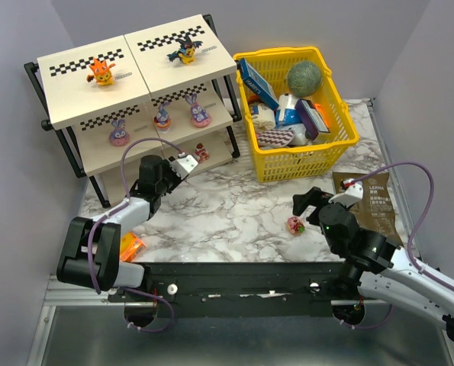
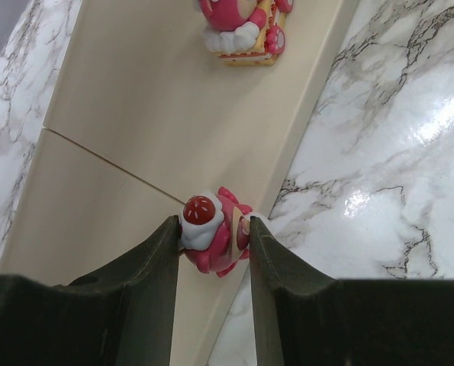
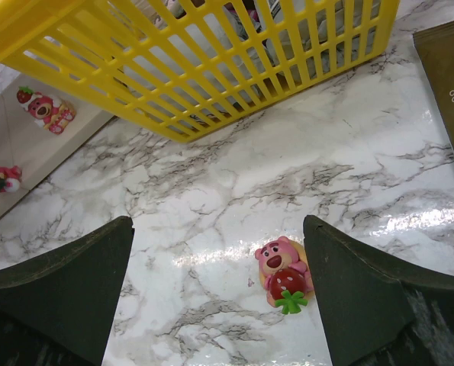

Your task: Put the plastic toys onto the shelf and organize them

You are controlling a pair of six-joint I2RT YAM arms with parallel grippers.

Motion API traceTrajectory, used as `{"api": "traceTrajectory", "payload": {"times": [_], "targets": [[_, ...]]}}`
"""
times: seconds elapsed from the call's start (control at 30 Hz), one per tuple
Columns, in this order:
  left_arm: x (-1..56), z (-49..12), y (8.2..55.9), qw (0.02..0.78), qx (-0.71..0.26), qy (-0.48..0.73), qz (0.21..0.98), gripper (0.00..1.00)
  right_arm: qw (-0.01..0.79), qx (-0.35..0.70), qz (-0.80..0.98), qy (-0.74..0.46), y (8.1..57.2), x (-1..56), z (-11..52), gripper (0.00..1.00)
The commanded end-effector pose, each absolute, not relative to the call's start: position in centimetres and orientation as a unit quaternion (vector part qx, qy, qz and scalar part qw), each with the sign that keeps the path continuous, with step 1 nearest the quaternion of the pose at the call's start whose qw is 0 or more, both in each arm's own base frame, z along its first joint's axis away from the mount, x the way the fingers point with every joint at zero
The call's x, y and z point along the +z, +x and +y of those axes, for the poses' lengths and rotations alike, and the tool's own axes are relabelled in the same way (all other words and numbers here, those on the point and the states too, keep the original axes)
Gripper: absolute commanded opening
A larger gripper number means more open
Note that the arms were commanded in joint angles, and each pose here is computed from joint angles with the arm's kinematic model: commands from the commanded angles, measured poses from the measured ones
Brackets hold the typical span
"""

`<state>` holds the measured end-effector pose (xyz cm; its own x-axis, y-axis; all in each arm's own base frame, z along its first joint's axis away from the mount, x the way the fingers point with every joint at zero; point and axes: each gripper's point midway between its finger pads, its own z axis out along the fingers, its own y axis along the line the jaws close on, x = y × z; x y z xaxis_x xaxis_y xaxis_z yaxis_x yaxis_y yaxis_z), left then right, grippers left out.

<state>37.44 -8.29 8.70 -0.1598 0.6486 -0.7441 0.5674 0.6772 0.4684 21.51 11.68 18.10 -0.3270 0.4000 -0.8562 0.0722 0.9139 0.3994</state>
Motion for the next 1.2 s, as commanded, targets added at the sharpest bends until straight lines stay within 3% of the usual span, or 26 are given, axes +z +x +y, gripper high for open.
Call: {"api": "traceTrajectory", "payload": {"times": [0.0,0.53,1.17], "targets": [[10.7,-8.7,38.6,0.542,0.022,0.398,0.740,0.04,0.563,0.141,0.802,0.142,21.6,17.7,11.7,0.99],[10.4,-8.5,38.9,0.515,-0.029,0.411,0.752,0.16,0.572,0.148,0.794,0.143,21.3,17.9,11.1,0.99],[9.2,-7.9,39.2,0.496,-0.016,0.416,0.762,0.24,0.574,0.144,0.794,0.142,21.4,18.0,11.1,0.99]]}}
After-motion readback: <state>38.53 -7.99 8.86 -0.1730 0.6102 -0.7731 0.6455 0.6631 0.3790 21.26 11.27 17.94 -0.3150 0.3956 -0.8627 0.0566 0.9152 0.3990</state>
